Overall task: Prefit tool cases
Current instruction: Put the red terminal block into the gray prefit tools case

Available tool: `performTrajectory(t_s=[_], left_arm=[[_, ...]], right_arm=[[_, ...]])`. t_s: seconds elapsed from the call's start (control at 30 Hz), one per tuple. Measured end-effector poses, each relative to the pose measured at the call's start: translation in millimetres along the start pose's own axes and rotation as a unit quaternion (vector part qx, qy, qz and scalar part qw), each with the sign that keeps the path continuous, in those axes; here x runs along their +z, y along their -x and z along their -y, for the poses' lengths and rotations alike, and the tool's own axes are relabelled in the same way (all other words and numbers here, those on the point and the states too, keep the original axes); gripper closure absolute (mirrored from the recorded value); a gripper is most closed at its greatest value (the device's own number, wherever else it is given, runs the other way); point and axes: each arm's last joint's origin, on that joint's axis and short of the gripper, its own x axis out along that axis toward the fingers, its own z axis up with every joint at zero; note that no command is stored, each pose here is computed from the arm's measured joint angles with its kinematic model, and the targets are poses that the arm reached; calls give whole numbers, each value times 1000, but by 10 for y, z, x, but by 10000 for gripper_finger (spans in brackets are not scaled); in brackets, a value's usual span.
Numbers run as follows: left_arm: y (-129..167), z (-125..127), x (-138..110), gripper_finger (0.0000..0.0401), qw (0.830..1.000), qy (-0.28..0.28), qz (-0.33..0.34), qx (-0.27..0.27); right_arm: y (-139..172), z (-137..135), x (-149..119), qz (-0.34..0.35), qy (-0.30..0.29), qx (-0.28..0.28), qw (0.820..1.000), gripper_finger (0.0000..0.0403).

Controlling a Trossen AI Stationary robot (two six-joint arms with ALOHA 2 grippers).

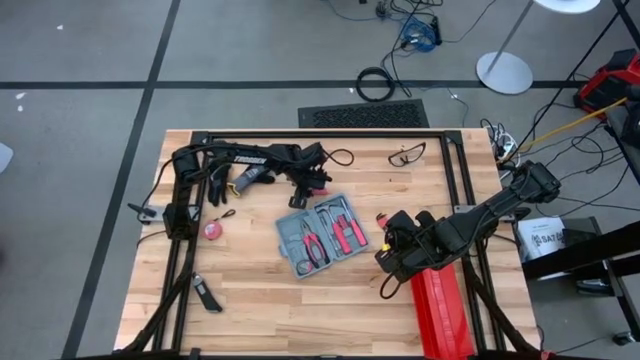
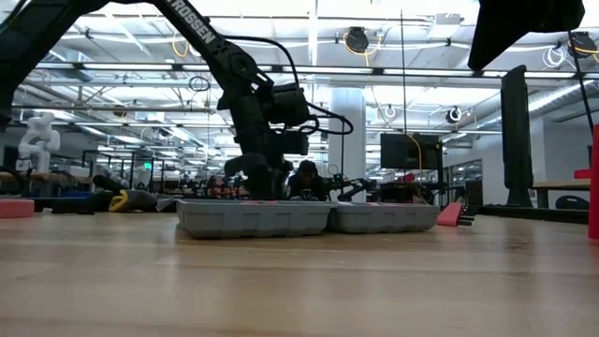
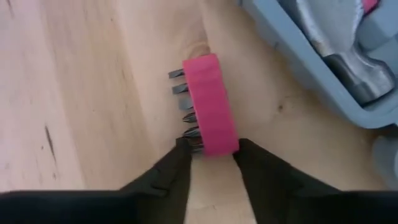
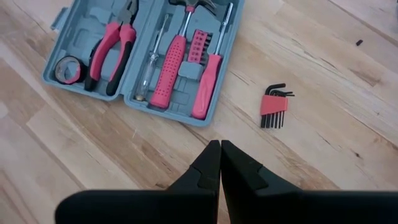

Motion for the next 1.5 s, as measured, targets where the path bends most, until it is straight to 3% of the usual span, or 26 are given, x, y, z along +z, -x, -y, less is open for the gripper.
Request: performTrajectory(t_s=[0.13, 0.2, 0.53, 0.77, 1.03, 1.27, 1.5], left_arm=[[-6, 1, -4, 363, 1000, -4, 2, -4], [-7, -6, -5, 389, 1000, -3, 7, -8], [118, -34, 87, 398, 1000, -20, 17, 12], [341, -93, 191, 368, 991, -90, 26, 95], [342, -111, 305, 284, 984, -116, 88, 103], [340, -81, 365, 260, 986, -43, 152, 51], [208, -50, 278, 260, 991, 16, 115, 72]], right_arm=[[0, 0, 1, 0, 0, 0, 1000, 397], [1, -1, -2, 0, 2, 0, 1000, 397], [3, -1, -5, 2, 3, 0, 1000, 397], [3, -1, -5, 2, 2, 0, 1000, 397], [3, -1, -4, 4, -3, 0, 1000, 397], [3, -1, -4, 4, -4, 0, 1000, 397], [3, -2, -4, 4, -6, 0, 1000, 397]])
